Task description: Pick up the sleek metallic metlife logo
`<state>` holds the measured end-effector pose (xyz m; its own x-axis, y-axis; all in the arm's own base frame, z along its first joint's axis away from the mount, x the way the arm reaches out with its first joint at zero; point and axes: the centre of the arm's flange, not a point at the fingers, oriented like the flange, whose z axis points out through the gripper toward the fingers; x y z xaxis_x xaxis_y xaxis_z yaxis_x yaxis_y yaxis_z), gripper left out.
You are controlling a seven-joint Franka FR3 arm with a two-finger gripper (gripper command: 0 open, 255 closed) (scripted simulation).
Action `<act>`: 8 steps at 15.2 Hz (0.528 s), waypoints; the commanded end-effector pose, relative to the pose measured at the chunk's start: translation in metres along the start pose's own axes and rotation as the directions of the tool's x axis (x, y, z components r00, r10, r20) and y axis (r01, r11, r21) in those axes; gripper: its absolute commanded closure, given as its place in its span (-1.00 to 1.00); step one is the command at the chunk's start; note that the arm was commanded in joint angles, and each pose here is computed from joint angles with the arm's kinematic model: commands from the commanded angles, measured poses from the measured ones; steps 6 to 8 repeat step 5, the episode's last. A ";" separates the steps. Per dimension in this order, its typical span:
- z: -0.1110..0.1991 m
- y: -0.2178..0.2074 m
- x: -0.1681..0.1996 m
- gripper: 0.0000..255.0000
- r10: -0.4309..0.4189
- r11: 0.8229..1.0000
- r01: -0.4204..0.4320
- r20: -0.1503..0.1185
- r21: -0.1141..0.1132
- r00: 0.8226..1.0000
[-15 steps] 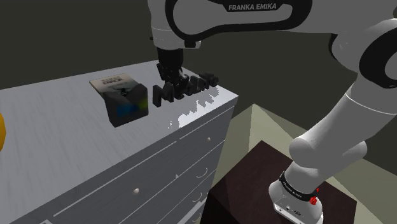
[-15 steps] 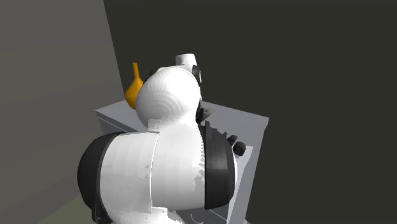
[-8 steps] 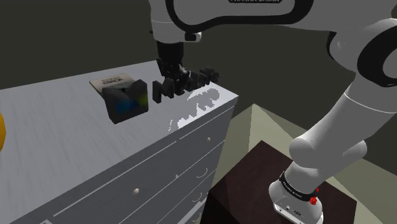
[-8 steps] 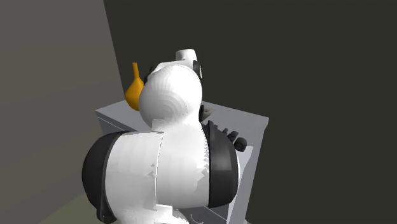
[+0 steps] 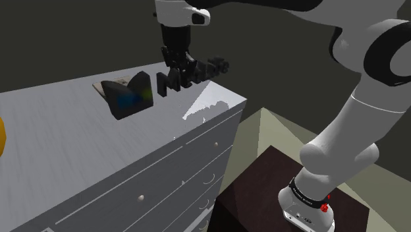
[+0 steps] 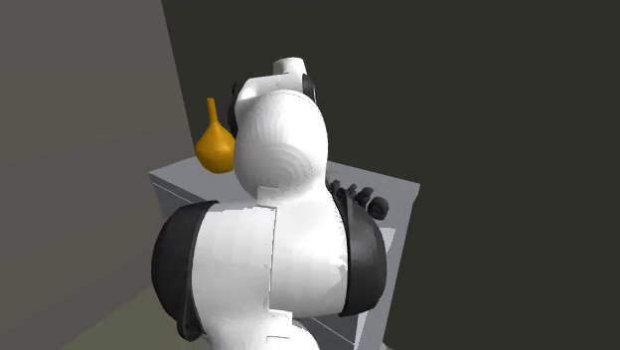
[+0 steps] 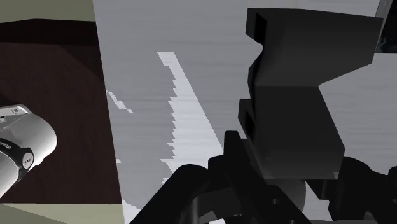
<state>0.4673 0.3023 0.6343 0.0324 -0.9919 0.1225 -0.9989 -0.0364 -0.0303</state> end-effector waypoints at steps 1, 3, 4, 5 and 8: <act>-0.011 -0.001 0.002 1.00 0.001 1.000 -0.001 0.000 0.000 1.000; -0.021 -0.001 0.003 1.00 0.001 1.000 -0.001 0.000 0.000 1.000; -0.022 -0.001 0.003 1.00 0.001 1.000 -0.001 0.000 0.000 1.000; -0.022 -0.001 0.003 1.00 0.001 1.000 -0.001 0.000 0.000 1.000; -0.022 -0.001 0.003 1.00 0.001 1.000 -0.001 0.000 0.000 1.000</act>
